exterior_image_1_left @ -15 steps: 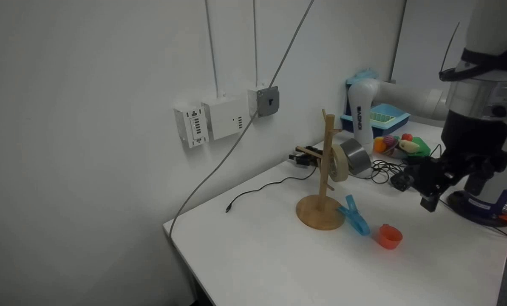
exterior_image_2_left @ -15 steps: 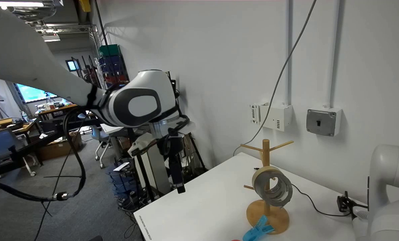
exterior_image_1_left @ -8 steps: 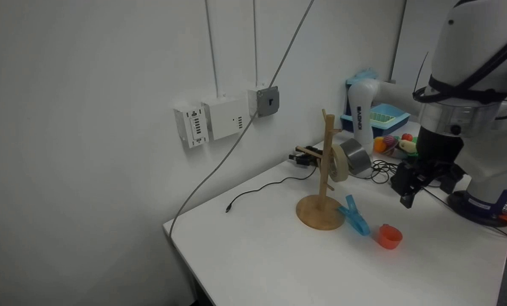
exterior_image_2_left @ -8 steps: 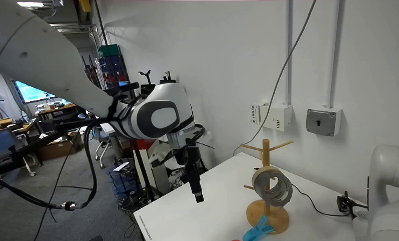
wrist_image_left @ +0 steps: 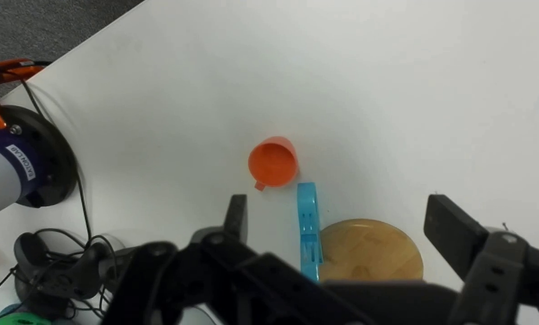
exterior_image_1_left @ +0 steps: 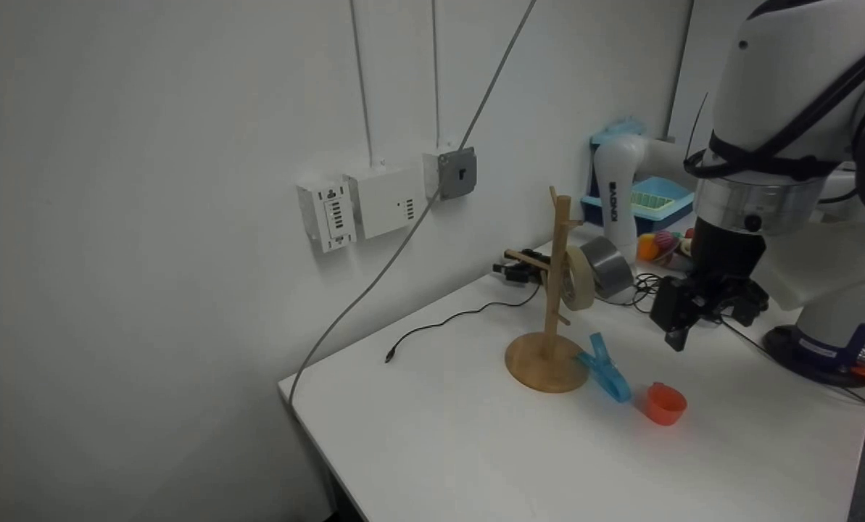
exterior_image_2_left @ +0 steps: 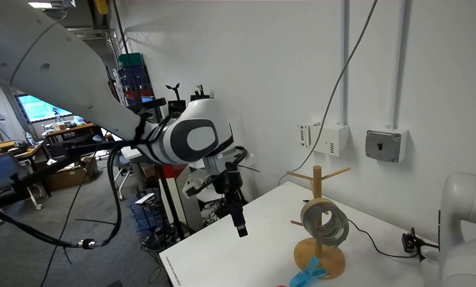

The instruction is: Hang the blue peg on the wooden stand

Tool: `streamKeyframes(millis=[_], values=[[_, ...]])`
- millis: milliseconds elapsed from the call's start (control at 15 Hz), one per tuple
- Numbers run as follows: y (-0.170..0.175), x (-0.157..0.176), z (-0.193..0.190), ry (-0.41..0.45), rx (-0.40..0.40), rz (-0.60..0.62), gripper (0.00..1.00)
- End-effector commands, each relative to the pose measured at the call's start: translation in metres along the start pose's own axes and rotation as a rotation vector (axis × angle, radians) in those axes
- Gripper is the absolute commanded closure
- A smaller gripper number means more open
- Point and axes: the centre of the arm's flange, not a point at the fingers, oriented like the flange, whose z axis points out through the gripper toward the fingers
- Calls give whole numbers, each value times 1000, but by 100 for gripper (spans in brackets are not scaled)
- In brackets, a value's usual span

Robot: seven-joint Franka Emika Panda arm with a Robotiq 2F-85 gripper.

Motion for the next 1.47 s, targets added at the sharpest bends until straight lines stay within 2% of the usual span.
streamKeyframes(millis=[0,467,933,1400], values=[[0,0,0,0,0,0,0],[-2,9,22,-16,26,34,0],[7,31,68,38,78,64,0],[13,57,105,84,86,74,0]])
